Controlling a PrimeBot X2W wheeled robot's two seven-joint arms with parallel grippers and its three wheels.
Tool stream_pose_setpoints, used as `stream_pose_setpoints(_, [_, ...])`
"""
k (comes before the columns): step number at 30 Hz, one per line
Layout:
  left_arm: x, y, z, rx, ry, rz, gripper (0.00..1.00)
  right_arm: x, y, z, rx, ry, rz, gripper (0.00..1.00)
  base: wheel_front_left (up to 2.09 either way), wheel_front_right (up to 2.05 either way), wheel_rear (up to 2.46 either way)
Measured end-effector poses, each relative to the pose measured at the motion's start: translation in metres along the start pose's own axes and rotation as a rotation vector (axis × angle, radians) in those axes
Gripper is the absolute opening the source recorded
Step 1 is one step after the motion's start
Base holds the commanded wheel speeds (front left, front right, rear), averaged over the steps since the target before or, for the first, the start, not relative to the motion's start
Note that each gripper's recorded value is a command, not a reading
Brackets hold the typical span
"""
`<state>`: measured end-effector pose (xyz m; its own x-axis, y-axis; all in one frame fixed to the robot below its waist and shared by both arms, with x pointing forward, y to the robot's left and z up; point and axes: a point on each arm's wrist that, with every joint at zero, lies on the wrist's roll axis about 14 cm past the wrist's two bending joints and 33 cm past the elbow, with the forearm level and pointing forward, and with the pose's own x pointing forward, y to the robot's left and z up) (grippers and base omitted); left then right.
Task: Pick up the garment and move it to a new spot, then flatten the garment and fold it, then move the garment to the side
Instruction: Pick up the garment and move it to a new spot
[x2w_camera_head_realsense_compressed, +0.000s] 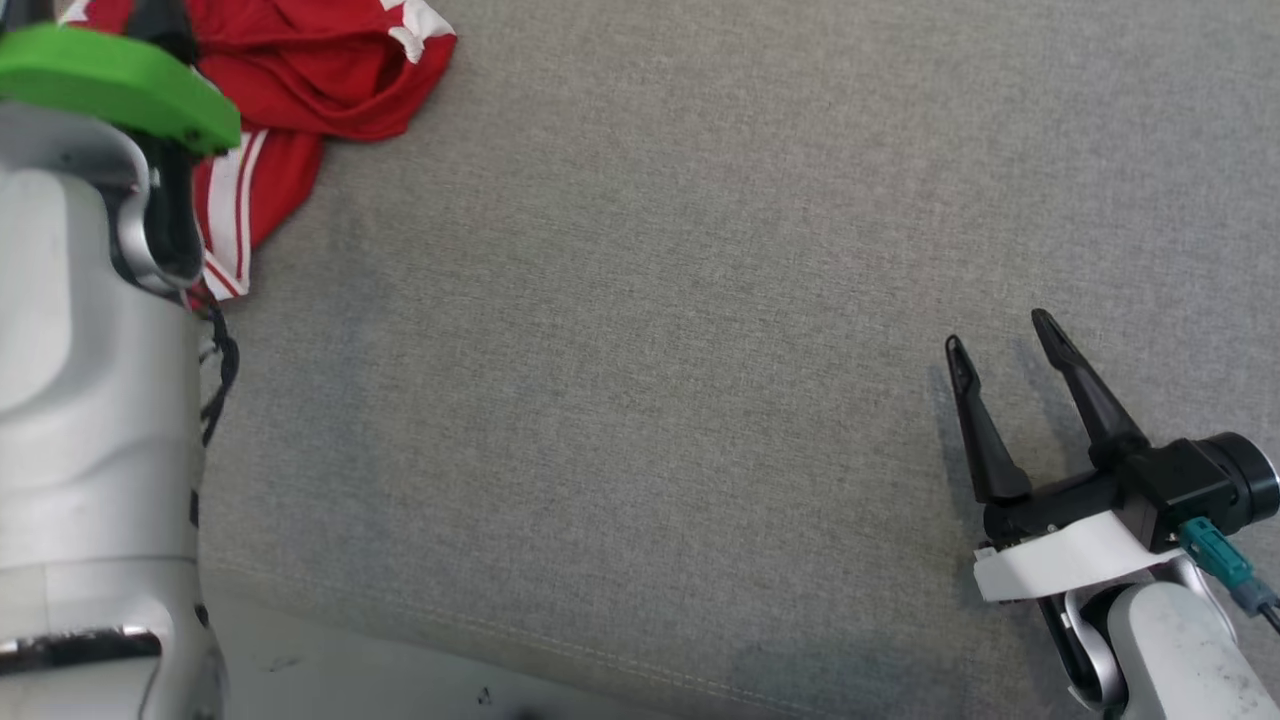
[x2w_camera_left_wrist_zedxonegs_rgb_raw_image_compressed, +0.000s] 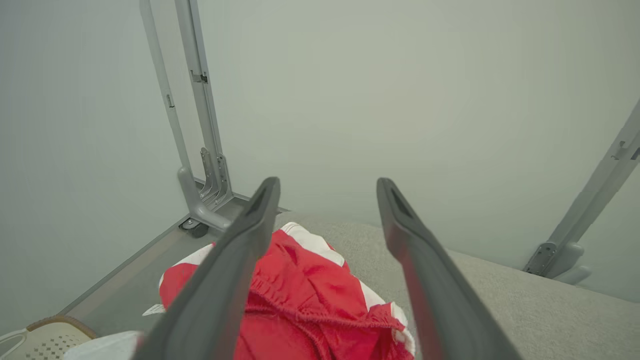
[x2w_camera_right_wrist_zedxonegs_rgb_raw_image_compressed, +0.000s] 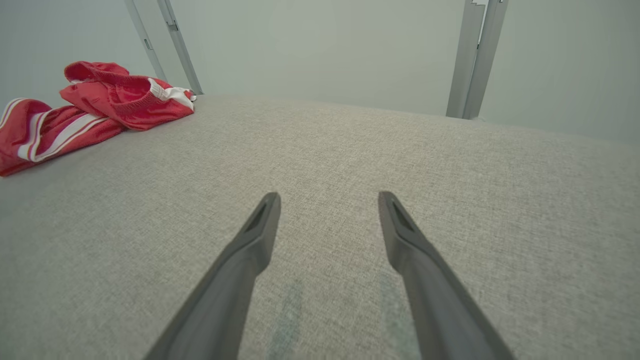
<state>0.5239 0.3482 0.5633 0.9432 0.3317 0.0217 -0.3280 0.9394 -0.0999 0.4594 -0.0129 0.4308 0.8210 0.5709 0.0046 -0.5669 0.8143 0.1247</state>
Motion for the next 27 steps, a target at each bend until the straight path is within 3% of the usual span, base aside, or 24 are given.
stream_pose_setpoints(9, [0.050,-0.002,-0.058,0.074,0.336,0.031,1.00,0.005,-0.029,-0.027,0.014,0.034,-0.052,1.00,0.00,0.00,0.00])
stream_pose_setpoints(19, [0.053,-0.001,-0.149,0.093,0.761,0.074,1.00,0.007,-0.050,-0.044,0.035,0.036,-0.100,1.00,0.00,0.00,0.00])
stream_pose_setpoints(27, [0.050,-0.002,-0.192,0.109,0.892,0.086,1.00,0.007,-0.064,-0.051,0.039,0.028,-0.132,1.00,0.00,0.00,0.00])
